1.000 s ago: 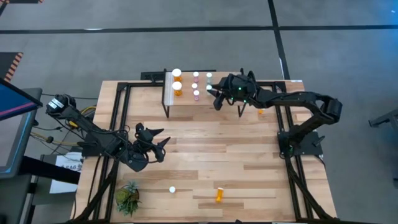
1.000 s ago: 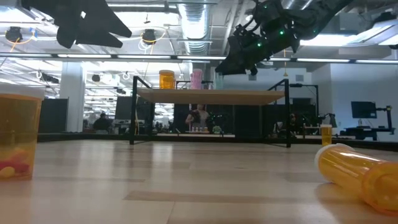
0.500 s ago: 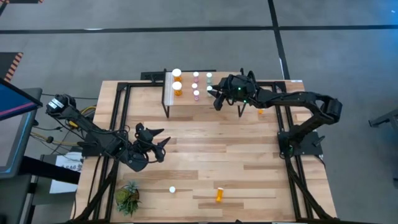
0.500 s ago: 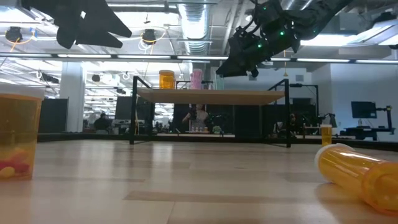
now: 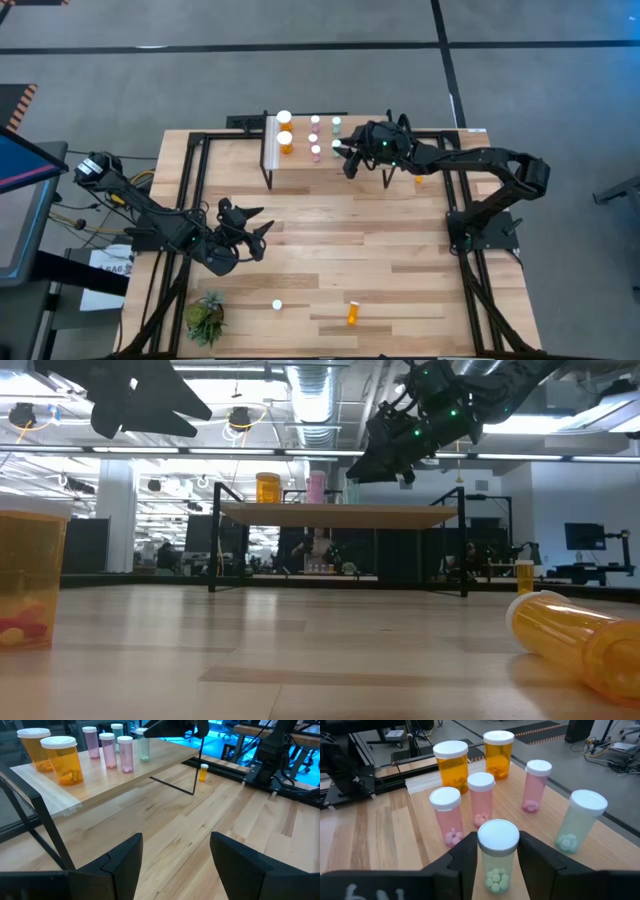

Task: Pick and place medicine bottles onto shelf by color
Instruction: Put the blue pill bottle on the shelf aligned with the other blue pill bottle, then put the top small orange pill bottle on the shelf

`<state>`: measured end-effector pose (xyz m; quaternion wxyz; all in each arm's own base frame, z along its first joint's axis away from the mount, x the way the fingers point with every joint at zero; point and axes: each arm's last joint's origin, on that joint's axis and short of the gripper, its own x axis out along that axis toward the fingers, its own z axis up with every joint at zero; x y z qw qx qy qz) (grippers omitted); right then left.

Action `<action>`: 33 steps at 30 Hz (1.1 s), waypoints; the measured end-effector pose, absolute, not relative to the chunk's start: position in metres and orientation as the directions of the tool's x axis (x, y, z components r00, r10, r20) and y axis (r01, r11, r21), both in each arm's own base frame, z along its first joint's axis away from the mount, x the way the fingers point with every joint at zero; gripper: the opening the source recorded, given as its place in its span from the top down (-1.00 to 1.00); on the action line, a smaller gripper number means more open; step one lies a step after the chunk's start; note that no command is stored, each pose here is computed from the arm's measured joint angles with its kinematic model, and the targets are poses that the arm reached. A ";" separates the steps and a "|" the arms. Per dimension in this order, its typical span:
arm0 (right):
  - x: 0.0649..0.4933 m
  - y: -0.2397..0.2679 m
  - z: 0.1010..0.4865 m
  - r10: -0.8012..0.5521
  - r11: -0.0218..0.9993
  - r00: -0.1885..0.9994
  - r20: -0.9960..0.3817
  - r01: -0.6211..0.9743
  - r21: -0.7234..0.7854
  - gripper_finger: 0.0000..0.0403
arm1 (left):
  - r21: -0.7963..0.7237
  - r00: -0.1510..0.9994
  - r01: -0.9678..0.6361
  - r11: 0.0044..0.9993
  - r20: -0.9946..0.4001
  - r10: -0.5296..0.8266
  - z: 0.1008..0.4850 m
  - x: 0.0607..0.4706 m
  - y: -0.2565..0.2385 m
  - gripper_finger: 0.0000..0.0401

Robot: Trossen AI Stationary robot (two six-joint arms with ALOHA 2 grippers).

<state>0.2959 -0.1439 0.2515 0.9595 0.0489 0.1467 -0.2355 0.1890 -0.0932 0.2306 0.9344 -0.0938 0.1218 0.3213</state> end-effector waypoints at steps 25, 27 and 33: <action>0.256 -0.123 0.293 -0.428 0.889 0.844 -0.324 0.458 0.017 -0.07 | -0.115 0.769 -0.616 0.779 -0.298 0.565 0.230 0.189 -0.094 -0.10; 0.254 -0.116 0.298 -0.413 0.898 0.853 -0.319 0.439 0.012 -0.07 | -0.114 0.765 -0.623 0.774 -0.295 0.572 0.230 0.190 -0.093 -0.10; 0.249 -0.089 0.307 -0.339 0.935 0.884 -0.321 0.355 -0.009 -0.04 | -0.140 0.753 -0.642 0.754 -0.298 0.586 0.231 0.193 -0.087 -0.10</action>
